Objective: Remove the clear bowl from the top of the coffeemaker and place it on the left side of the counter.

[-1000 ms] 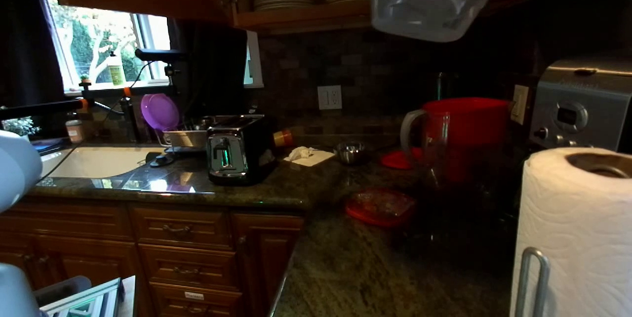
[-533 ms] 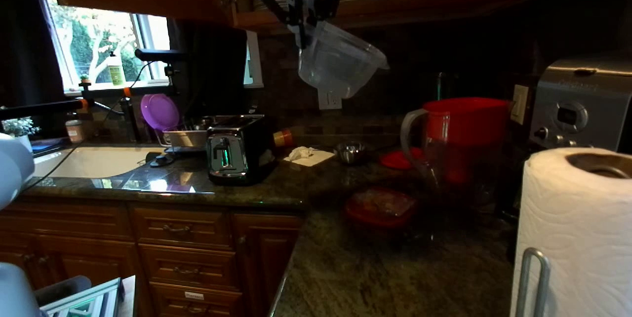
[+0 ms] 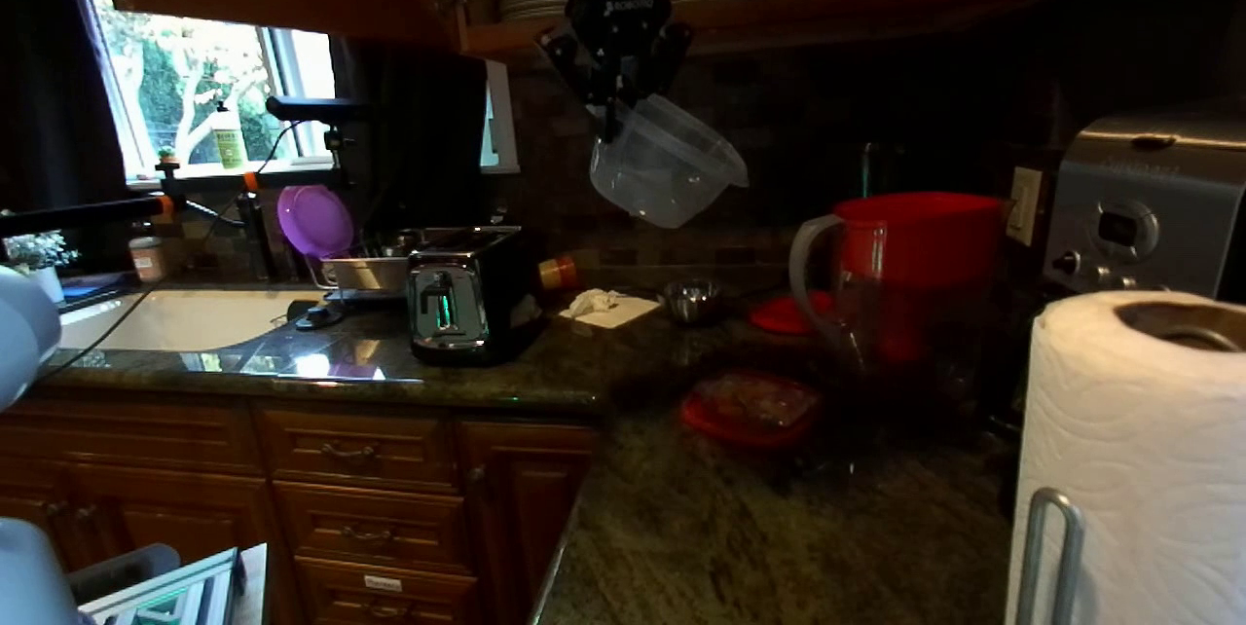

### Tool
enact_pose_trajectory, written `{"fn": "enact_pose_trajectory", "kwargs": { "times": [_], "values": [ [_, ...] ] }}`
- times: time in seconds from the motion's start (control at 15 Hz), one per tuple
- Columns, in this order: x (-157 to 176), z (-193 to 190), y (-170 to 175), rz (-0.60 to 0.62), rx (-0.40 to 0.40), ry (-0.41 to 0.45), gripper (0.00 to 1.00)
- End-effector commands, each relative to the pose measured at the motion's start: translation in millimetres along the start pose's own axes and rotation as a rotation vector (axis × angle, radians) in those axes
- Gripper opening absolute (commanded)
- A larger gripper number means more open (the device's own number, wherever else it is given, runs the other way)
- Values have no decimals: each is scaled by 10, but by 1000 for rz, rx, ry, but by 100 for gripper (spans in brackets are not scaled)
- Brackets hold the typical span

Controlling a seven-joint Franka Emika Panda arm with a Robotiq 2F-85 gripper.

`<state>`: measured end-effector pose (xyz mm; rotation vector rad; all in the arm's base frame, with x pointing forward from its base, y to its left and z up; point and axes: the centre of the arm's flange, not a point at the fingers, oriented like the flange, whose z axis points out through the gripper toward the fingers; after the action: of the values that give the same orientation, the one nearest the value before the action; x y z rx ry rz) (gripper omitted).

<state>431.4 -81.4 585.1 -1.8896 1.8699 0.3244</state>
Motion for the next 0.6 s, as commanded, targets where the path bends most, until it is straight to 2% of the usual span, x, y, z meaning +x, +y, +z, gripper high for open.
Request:
{"fn": "enact_pose_trajectory", "kwargs": {
  "times": [0.0,0.27,0.4,0.53],
  "values": [
    [-5,194,-318,-139,-83,-61,2],
    [-62,745,-583,-253,-235,-93,2],
    [-115,1022,-690,-300,-335,-90,2],
    [-319,1315,-792,-351,-428,-56,2]
  ]
}}
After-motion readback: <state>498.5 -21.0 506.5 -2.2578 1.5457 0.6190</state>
